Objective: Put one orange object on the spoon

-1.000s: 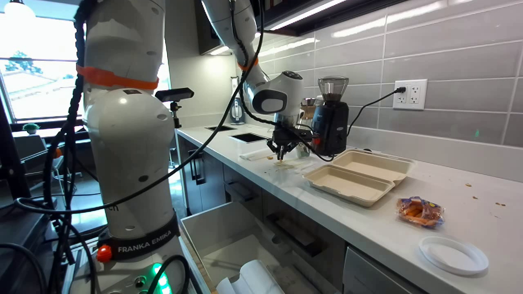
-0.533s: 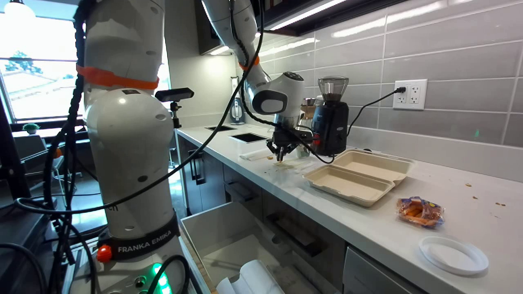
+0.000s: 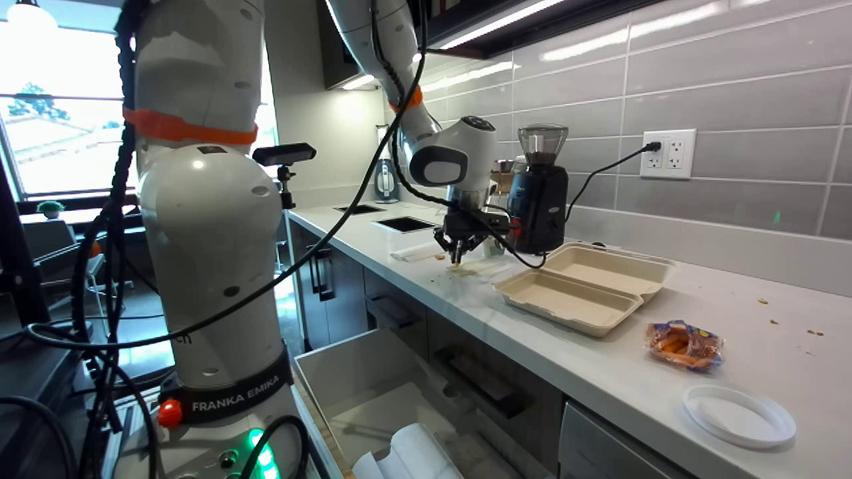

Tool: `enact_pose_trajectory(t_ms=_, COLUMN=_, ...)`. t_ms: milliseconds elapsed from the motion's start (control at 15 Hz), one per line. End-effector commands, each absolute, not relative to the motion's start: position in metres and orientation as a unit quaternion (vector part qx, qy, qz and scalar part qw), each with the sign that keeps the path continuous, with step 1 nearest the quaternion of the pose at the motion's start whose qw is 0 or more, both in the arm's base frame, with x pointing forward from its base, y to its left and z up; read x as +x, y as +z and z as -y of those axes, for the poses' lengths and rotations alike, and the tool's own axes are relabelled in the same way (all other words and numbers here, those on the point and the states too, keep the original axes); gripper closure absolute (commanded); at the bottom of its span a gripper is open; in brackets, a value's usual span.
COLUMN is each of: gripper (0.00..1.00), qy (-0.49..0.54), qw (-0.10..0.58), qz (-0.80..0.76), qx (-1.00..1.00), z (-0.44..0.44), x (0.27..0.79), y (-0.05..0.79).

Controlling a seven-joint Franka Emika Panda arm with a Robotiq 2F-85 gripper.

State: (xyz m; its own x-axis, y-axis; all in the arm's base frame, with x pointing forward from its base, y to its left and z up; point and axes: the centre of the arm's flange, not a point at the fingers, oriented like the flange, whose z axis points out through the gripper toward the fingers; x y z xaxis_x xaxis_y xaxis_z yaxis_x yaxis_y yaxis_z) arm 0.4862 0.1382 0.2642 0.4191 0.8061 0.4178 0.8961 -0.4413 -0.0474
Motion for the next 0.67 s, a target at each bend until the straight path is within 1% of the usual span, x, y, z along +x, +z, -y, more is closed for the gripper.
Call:
enact_pose_trajectory(t_ms=0, gripper=0.98, qy=-0.174, qw=0.141, qz=0.515, qx=-0.828, z=-0.1306, x=0.4734, y=0.269)
enact_pose_trajectory(t_ms=600, gripper=0.98, qy=-0.174, qw=0.143, qz=0.513, qx=-0.829, z=-0.1263, x=0.4709, y=0.2681)
